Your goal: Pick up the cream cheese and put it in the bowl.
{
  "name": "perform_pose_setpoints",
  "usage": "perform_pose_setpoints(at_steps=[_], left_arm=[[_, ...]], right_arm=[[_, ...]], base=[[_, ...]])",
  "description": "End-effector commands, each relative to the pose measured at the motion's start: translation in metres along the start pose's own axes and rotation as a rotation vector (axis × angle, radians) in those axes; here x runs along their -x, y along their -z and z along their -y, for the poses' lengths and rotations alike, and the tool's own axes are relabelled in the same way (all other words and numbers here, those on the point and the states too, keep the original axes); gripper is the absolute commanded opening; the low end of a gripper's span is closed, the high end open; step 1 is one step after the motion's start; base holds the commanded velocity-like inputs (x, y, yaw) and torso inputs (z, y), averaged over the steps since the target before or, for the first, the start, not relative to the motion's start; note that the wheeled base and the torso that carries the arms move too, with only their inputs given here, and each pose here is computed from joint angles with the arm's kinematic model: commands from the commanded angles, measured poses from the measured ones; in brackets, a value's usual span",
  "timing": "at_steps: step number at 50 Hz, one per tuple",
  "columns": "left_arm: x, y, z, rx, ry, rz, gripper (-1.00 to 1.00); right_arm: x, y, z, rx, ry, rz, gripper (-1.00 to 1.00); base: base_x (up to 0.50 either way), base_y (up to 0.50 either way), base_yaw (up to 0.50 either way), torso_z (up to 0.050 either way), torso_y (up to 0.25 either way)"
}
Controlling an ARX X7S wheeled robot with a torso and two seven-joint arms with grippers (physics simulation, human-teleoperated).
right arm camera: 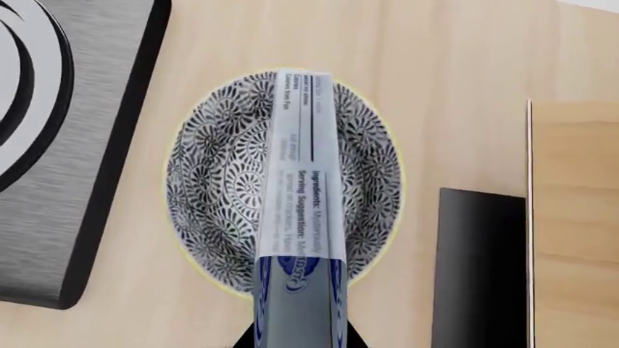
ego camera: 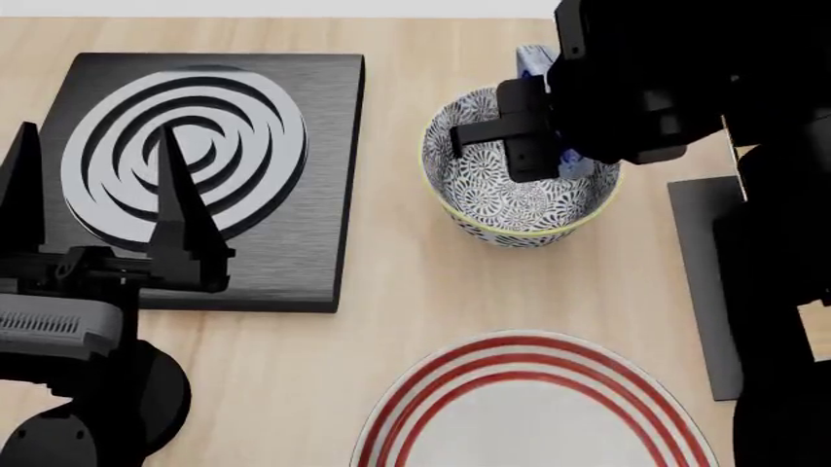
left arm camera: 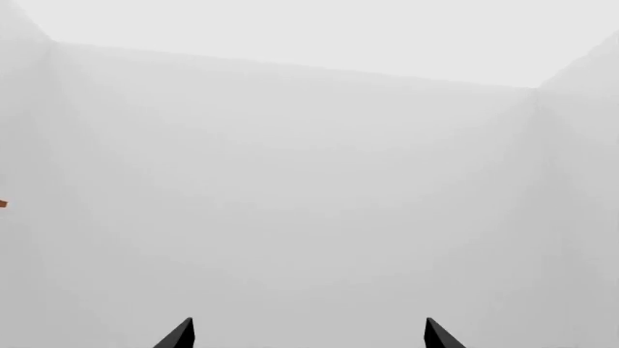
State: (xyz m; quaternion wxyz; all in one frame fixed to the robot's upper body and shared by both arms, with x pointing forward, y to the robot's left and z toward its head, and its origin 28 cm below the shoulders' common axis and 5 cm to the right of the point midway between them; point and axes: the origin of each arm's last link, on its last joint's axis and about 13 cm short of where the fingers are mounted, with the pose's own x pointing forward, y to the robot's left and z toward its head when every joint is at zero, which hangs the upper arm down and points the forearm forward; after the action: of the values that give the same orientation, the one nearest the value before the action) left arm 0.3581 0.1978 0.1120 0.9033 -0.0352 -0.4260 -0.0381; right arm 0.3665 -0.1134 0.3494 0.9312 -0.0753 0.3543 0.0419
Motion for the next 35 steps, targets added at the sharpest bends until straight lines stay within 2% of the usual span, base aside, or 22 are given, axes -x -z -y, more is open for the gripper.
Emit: perform_pose_setpoints(at_steps=[1, 35], left_arm=[[0.000, 0.000, 0.000, 0.000, 0.002, -0.002, 1.00], [0.001, 0.000, 0.001, -0.009, 0.003, -0.001, 1.00]], right_arm=[[-0.006, -0.001, -0.002, 0.030, 0.002, -0.006, -1.00], [-0.033, 0.000, -0.009, 0.060, -0.014, -0.029, -1.00]], base=[[0.00, 0.00, 0.00, 0.000, 0.000], [0.00, 0.00, 0.00, 0.000, 0.000]])
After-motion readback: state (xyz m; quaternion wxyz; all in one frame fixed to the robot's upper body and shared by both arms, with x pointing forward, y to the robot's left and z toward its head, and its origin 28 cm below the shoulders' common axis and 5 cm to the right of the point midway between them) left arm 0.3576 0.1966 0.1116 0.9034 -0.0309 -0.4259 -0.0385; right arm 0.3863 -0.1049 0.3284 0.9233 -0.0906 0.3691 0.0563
